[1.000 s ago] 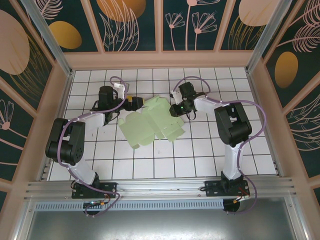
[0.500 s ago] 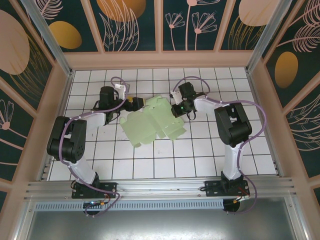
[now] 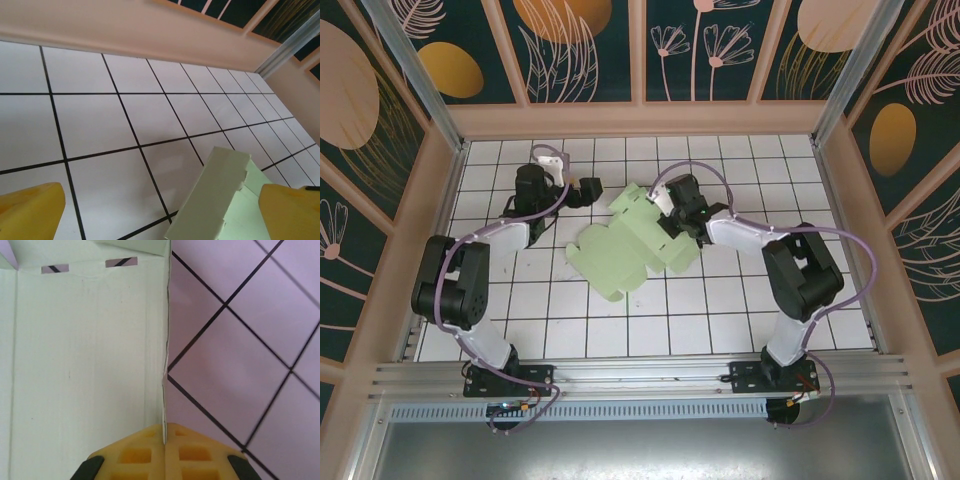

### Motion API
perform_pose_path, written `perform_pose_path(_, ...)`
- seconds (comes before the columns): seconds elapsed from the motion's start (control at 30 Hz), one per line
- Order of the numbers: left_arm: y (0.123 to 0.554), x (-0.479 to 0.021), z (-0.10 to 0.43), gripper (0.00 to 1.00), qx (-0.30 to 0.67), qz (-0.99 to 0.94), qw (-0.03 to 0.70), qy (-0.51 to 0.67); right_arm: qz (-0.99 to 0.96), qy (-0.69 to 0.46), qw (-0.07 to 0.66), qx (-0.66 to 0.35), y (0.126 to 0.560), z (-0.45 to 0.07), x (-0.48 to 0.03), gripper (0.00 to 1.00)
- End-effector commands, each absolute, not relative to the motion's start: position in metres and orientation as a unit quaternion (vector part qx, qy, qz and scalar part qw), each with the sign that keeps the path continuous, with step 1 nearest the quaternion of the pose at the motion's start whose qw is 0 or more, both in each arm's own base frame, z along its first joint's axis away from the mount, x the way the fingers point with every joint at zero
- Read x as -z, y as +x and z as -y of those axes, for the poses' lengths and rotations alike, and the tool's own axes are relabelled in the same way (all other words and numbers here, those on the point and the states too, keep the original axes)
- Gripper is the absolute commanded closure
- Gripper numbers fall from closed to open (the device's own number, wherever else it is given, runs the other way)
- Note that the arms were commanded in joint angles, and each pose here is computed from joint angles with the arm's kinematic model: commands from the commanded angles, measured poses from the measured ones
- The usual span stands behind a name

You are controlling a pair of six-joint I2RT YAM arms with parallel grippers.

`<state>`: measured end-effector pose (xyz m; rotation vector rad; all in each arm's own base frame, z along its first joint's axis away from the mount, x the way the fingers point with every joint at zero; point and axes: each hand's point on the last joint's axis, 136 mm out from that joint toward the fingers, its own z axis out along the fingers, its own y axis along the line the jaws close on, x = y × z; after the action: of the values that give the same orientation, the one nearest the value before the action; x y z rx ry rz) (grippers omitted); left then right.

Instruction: Fold the paper box

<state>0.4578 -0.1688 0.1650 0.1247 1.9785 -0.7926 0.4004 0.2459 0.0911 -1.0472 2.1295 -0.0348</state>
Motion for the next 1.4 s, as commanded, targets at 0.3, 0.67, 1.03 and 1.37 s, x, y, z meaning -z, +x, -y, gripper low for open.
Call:
perform_pose_path(0.3, 0.452, -0.184, 0.134, 0.01, 0.268, -0.787, 0.555, 0.003, -0.714, -0.444, 0.457, 0.289, 0.407, -0.212, -0.129, 1.0)
perform_pose_path(0.67, 0.466, -0.185, 0.138, 0.01, 0.26, -0.773, 0.578, 0.029, -0.624, -0.469, 0.496, 0.38, 0.406, -0.229, -0.145, 1.0)
perform_pose_path(1.03, 0.472, -0.154, 0.156, 0.01, 0.272, -0.783, 0.554, 0.081, -0.521, -0.469, 0.536, 0.471, 0.412, -0.236, -0.166, 1.0)
perform_pose_path(1.37, 0.458, -0.125, 0.157, 0.08, 0.235, -0.803, 0.531, 0.132, -0.508, -0.498, 0.54, 0.449, 0.408, -0.256, -0.139, 1.0)
